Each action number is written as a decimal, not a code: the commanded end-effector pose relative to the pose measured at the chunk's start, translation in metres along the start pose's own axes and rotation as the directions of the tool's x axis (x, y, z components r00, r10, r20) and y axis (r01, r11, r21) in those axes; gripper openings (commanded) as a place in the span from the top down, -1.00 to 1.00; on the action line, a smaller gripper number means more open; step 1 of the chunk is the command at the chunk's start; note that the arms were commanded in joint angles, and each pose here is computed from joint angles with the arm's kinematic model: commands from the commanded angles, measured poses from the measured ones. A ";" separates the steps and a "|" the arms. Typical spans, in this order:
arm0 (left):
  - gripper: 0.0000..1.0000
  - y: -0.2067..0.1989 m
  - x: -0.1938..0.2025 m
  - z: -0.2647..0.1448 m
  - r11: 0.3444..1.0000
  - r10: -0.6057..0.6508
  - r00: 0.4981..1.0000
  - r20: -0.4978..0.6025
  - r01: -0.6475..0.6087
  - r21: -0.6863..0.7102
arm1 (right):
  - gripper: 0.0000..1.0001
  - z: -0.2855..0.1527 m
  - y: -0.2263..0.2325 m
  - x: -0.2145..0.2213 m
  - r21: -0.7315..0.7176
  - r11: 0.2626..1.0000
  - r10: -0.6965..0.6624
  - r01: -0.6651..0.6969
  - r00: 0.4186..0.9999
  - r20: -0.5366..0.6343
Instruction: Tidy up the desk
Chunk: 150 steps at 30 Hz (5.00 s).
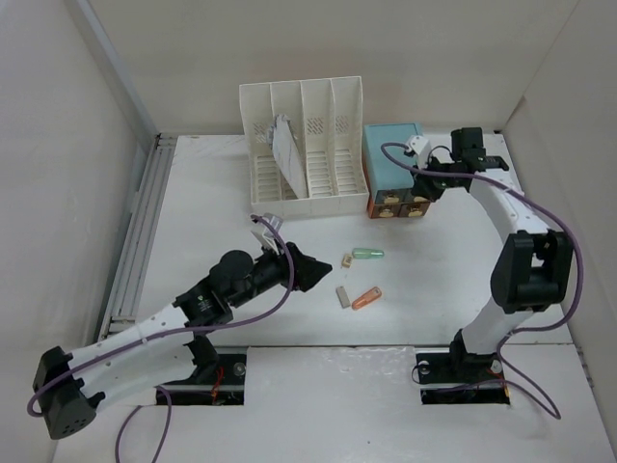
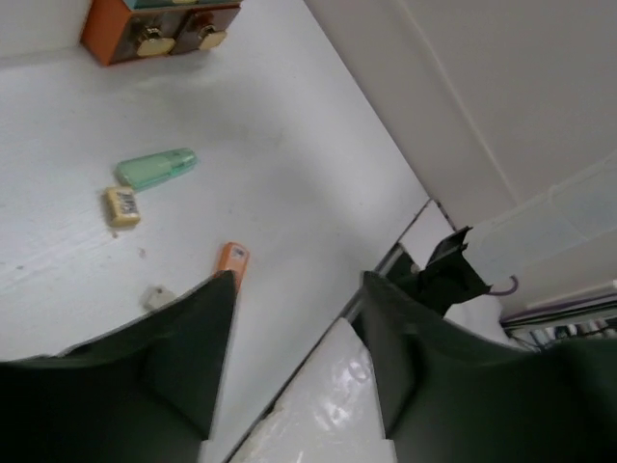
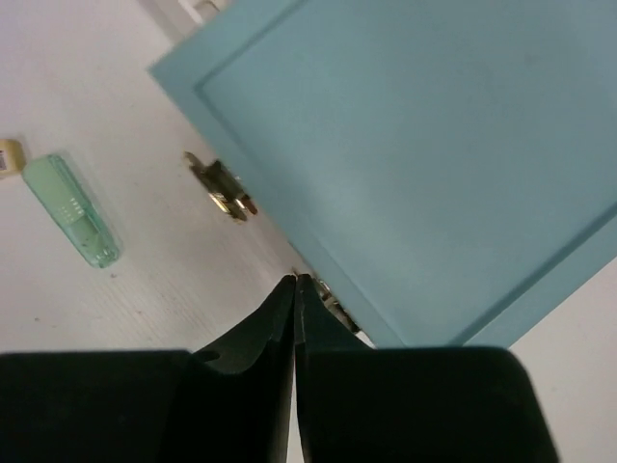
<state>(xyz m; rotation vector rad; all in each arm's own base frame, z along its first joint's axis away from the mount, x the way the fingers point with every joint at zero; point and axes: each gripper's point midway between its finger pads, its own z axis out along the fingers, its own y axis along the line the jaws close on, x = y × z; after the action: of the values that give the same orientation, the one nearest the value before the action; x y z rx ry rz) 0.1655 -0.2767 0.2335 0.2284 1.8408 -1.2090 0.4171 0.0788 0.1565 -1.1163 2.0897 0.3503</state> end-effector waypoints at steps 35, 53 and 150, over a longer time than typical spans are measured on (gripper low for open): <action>-0.12 0.071 0.030 0.269 0.921 -0.330 0.937 0.119 0.347 -0.179 | 0.67 -0.151 0.034 -0.095 0.207 0.942 0.103 -0.264 0.816 0.569; -0.09 0.093 0.037 0.295 0.849 -0.426 0.879 0.214 0.470 -0.242 | 0.72 -0.154 0.030 -0.093 0.221 0.924 0.135 -0.313 0.805 0.577; -0.63 0.043 0.039 0.270 0.809 -0.570 0.780 0.259 0.588 0.011 | 0.75 -0.147 0.031 -0.086 0.214 0.923 0.149 -0.319 0.810 0.567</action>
<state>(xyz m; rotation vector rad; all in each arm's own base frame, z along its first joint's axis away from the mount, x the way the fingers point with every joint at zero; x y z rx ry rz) 0.3357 -0.4820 0.0879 -0.6392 1.8546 -1.4049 0.3491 0.0706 0.3019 -0.4772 1.7523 0.4123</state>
